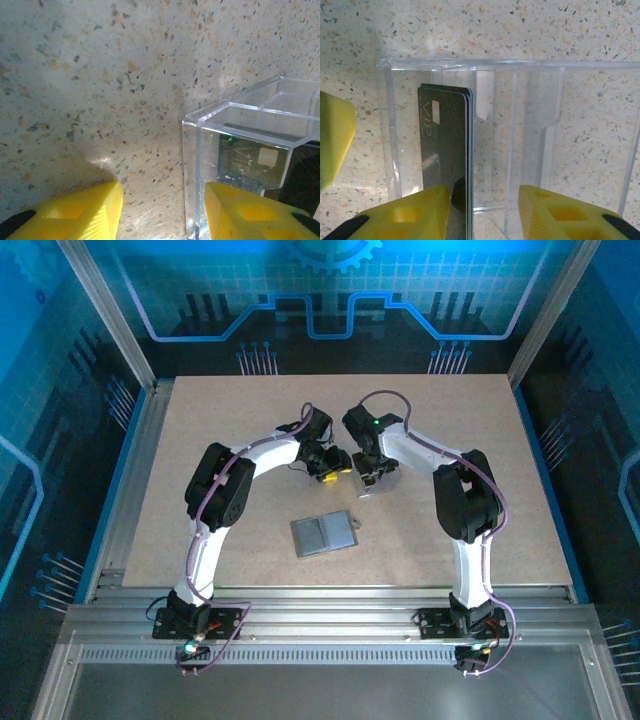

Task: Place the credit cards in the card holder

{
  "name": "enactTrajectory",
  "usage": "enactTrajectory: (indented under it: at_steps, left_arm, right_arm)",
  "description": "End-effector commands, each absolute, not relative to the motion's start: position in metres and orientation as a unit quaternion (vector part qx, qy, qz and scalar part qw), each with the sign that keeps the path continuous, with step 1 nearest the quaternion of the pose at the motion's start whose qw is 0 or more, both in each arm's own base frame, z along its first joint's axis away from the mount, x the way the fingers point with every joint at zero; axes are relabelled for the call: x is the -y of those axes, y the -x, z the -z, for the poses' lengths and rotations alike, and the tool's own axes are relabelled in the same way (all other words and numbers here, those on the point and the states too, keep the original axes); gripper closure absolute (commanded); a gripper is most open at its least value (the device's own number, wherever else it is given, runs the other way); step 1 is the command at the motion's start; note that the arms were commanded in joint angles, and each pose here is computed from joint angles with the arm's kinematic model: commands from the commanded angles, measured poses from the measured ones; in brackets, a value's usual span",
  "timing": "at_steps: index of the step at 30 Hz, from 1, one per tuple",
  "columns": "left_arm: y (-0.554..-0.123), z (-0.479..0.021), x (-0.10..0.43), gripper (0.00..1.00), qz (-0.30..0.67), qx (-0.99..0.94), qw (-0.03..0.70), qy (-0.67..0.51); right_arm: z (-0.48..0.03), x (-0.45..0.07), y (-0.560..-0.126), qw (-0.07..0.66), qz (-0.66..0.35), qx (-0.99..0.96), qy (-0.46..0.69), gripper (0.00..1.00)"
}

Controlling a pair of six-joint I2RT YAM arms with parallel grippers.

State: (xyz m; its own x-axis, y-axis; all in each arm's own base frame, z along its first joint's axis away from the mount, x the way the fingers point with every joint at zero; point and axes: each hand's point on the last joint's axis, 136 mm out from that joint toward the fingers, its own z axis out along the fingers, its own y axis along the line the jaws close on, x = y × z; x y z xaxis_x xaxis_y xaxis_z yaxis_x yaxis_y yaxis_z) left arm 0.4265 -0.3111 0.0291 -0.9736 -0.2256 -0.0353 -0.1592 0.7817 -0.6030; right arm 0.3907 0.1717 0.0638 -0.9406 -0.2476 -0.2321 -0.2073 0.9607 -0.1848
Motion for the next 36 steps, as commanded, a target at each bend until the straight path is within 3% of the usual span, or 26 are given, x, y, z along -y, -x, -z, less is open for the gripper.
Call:
enactTrajectory:
  at_steps: [1,8,27,36]
  left_arm:
    - [-0.419,-0.052,0.322,0.49,0.35,-0.93,0.043,0.1]
    - [-0.42,-0.062,0.324,0.47,0.36,-0.926,0.049,0.105]
    - [-0.418,-0.062,0.312,0.47,0.355,-0.925,0.05,0.124]
    - [-0.418,-0.062,0.311,0.47,0.357,-0.924,0.05,0.126]
  right_arm:
    - [-0.065,-0.176,-0.387,0.121,0.071,-0.982,0.125,0.53]
    - [-0.06,-0.183,-0.387,0.115,0.042,-0.985,0.122,0.5]
    - [-0.075,-0.152,-0.395,0.155,0.172,-0.964,0.129,0.54]
    - [-0.079,-0.149,-0.396,0.158,0.183,-0.961,0.132,0.66]
